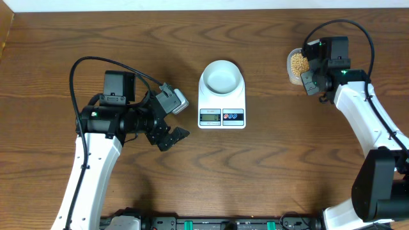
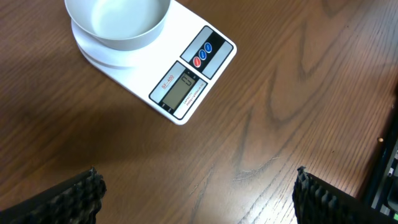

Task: Scoop item into bowl and weigh 50g on scale
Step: 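Push the red scoop through the soybeans with the right gripper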

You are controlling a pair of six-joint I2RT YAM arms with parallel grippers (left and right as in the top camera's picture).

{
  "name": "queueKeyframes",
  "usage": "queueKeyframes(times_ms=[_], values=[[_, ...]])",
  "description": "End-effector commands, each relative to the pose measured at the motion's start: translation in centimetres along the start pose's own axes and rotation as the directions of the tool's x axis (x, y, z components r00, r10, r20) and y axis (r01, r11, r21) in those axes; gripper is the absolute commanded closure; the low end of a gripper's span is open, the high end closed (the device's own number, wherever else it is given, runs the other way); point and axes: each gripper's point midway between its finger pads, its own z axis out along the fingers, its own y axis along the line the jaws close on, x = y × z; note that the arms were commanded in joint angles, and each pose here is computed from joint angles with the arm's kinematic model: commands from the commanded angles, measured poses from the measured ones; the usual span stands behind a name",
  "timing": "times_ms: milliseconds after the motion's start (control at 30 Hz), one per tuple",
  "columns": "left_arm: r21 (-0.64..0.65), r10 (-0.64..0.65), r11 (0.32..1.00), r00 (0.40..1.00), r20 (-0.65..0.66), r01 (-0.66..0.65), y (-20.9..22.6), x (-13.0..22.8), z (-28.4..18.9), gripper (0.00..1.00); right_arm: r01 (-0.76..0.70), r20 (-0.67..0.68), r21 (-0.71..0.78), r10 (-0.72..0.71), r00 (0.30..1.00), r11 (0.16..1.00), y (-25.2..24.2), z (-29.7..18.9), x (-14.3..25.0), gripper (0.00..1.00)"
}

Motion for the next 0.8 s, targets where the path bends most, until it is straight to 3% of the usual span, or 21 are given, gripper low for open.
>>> queueKeyframes(times_ms=[0,767], values=[[-0.016,0.03,0.999,0.999,0.021,-0.029,0.1,-0.8,-0.8,0.01,-0.041,0.01,-0.108,0.042,0.999,0.993,1.7,0.0,-0.4,0.99],[-0.016,0.03,0.999,0.999,0.021,-0.029,0.1,-0.8,-0.8,0.01,-0.219,-0.032,-0.222,0.217,0.976,0.95,1.4,1.2,0.7,0.99]])
